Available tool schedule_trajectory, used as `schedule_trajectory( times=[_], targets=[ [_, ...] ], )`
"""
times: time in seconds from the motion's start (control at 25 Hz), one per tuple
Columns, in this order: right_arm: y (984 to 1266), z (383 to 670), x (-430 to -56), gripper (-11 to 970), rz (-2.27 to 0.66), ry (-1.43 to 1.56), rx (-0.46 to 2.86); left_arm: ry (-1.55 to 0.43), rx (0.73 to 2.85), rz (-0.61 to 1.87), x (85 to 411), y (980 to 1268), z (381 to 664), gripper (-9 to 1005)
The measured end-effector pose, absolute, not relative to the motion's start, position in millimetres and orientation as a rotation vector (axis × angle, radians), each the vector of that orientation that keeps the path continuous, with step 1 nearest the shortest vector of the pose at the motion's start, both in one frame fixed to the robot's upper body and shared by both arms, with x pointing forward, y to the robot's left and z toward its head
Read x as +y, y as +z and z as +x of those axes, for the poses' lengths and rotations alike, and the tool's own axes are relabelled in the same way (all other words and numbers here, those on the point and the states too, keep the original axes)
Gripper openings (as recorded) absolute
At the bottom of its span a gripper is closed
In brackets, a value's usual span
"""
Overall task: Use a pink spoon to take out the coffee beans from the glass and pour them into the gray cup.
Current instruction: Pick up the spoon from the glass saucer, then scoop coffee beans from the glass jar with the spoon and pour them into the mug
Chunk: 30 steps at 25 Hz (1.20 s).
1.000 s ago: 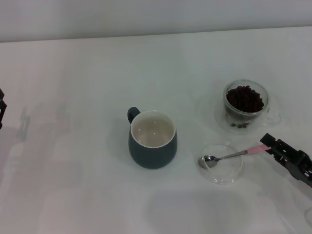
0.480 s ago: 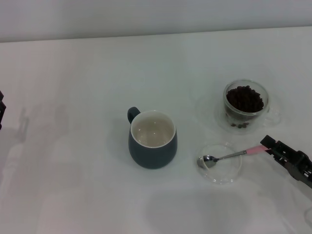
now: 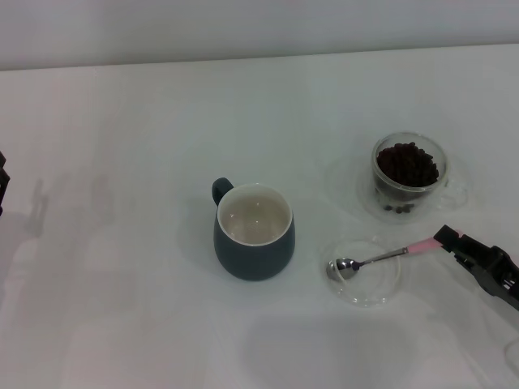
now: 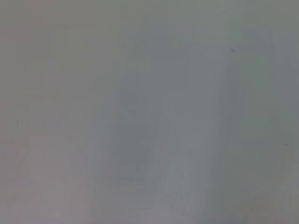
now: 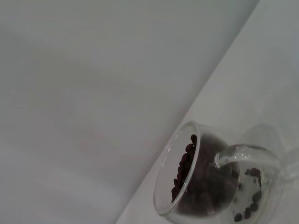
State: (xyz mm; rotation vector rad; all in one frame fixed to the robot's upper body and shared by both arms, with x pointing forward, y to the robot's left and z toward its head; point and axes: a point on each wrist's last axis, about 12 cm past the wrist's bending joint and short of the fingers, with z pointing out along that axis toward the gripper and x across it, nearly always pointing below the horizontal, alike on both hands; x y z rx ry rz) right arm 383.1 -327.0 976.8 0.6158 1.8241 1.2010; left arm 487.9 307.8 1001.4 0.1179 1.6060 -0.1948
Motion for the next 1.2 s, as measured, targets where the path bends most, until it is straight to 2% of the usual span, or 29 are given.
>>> schedule_trajectory(
  times=[0.08,0.32,0.92,1.2],
  targets=[
    [977,383,-327,160,0.617,1.198,1.821,-0.195,1.606,0.118,308,1001,488,539],
    [978,386,-328,142,0.599,1.195,1.817,-0.196,1.607,0.117,307,1001,488,539],
    [1015,409,-359,142,0.464,1.235,1.67,-0.193,1.612,0.116,308,1000,487,540],
    [1039,434,-383,141,0.349,1.148,1.648,-0.194,1.614,0.114,307,1000,486,540]
  ],
)
